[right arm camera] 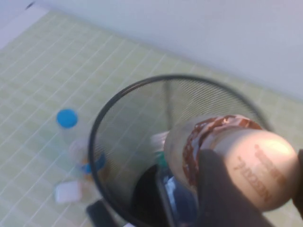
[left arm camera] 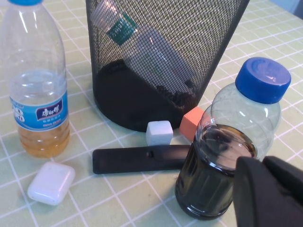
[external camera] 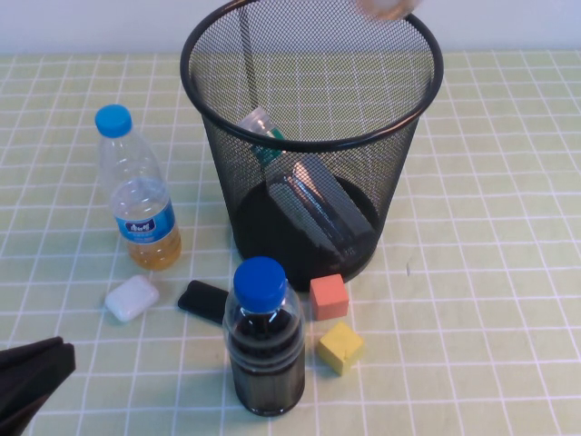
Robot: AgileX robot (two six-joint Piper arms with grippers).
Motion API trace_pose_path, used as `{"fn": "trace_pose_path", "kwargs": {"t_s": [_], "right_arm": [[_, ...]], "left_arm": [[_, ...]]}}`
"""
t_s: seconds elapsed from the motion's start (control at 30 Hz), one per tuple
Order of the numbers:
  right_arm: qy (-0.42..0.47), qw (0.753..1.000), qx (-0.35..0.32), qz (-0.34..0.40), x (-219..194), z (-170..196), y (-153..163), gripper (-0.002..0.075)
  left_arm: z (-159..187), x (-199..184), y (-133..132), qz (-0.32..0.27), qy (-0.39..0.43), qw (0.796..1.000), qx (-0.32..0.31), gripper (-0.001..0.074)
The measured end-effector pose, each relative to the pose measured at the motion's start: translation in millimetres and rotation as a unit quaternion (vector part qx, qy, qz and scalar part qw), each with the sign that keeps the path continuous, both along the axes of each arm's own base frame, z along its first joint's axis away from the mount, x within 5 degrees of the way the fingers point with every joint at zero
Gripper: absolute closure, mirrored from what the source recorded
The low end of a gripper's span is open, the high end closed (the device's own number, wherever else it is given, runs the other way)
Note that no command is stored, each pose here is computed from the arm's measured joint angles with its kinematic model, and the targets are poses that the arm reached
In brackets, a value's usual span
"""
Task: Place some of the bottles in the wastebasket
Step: Place the bottle in the trash can
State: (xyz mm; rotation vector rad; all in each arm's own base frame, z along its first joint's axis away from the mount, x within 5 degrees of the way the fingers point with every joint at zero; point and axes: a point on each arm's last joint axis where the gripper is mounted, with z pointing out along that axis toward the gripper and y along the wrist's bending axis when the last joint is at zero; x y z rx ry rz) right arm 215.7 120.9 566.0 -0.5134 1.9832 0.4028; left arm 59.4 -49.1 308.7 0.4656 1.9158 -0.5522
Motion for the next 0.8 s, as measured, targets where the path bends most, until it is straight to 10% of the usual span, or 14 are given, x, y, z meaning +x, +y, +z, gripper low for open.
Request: {"fn": "trace_pose_path", "kwargs": {"t_s": [0.8], "right_arm": [[0.174, 0.975, -0.136, 0.014, 153, -154, 76, 0.046]], "left_arm": [[-6, -4, -1, -0.018, 0.03, 0.999, 0.016, 0.0739]]}}
